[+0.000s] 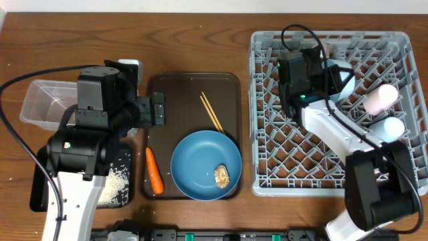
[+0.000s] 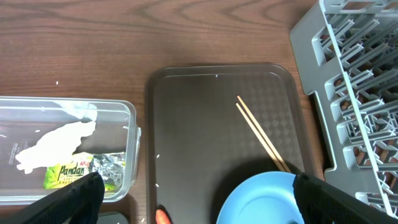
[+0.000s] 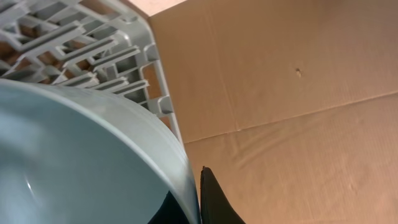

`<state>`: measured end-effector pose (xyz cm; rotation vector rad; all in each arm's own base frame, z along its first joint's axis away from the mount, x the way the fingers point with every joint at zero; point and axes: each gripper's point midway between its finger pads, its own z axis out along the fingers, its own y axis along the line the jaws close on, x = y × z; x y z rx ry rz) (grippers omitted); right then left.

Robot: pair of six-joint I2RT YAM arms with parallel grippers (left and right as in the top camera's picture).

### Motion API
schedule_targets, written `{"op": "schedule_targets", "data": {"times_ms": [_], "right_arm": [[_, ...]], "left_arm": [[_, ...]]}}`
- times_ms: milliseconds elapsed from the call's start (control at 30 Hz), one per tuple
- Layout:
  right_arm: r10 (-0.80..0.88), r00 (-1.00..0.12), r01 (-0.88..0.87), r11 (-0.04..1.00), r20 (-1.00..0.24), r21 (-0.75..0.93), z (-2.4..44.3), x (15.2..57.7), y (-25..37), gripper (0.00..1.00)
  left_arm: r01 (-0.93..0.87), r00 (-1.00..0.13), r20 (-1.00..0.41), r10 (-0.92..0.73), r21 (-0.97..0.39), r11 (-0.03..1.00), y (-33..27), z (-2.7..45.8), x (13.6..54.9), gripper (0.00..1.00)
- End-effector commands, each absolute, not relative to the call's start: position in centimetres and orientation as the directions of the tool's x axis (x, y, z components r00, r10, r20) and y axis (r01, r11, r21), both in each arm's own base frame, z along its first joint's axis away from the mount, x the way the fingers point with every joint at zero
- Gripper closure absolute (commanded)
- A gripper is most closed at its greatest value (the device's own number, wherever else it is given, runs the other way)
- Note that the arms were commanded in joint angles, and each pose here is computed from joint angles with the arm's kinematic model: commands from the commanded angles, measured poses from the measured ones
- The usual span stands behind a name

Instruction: Sort waste into correct bins and load items into the dishwasher rack

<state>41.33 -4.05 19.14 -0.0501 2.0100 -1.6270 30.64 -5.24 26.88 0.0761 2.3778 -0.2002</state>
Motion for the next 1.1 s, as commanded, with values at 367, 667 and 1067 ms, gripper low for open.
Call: {"op": "schedule_targets", "data": {"times_ms": [367, 667, 1067], "right_arm": [[-0.451, -0.806, 0.268, 0.298, -0.382, -0.916, 18.6, 42.1, 0.7, 0.83], [-0.476, -0.798, 0.246, 0.300, -0.369, -0.921, 18.5, 42.0, 1.9, 0.82], [-0.421, -0.803, 0.354, 0.233, -0.422, -0.906, 20.0, 40.8, 1.1, 0.81]], "left_arm": [[0.112, -0.716, -0.698, -0.013, -0.133, 0.985, -5.2, 27.7, 30.8, 0.02], [0.112, -0.716, -0.698, -0.013, -0.133, 0.985, -5.2, 27.7, 30.8, 0.02], [0.112, -0.716, -0.698, -0.013, -0.133, 0.985, -5.2, 27.7, 30.8, 0.02]]}}
